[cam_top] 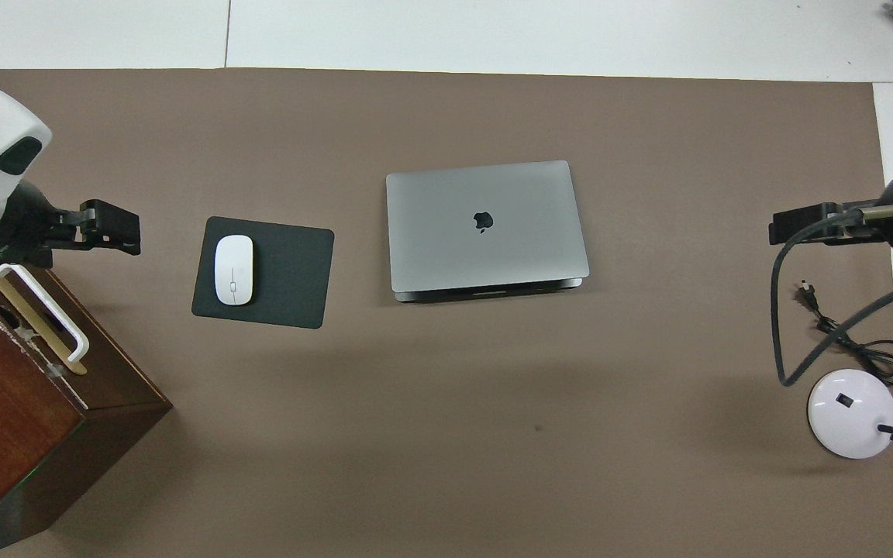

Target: Close laptop with both arms

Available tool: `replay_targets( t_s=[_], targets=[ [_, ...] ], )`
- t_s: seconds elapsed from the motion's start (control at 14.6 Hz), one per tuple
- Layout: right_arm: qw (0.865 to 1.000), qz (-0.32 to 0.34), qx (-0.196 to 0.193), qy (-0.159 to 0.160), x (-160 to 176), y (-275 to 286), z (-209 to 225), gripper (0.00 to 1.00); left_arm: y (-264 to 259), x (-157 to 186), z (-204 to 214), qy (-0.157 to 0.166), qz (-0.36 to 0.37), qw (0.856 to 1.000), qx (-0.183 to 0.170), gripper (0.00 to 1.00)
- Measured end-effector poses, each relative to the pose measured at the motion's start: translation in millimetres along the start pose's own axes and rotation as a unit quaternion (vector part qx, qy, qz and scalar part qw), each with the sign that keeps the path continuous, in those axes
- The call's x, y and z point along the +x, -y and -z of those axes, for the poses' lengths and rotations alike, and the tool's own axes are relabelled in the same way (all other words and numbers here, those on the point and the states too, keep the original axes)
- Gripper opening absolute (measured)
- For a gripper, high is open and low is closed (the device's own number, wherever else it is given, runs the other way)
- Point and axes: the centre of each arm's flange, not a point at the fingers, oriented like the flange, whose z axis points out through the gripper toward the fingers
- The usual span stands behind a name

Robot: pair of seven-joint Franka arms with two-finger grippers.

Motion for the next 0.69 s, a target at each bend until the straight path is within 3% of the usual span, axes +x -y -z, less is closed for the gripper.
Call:
replay_targets(
  t_s=[0.41, 0.69],
  targets=[
    [1.0, -0.001, 0.001, -0.004, 0.3, -1.3, 2.9, 1.0, 4.5, -8.2, 16.7, 0.003, -0.014, 1.0, 0.004, 1.0],
    [0.999, -0.009, -0.002, 0.03, -7.2, -10.6, -2.2, 1.0, 19.8, -4.6, 17.3, 0.001, -0.03, 1.0, 0.004, 1.0]
  ],
)
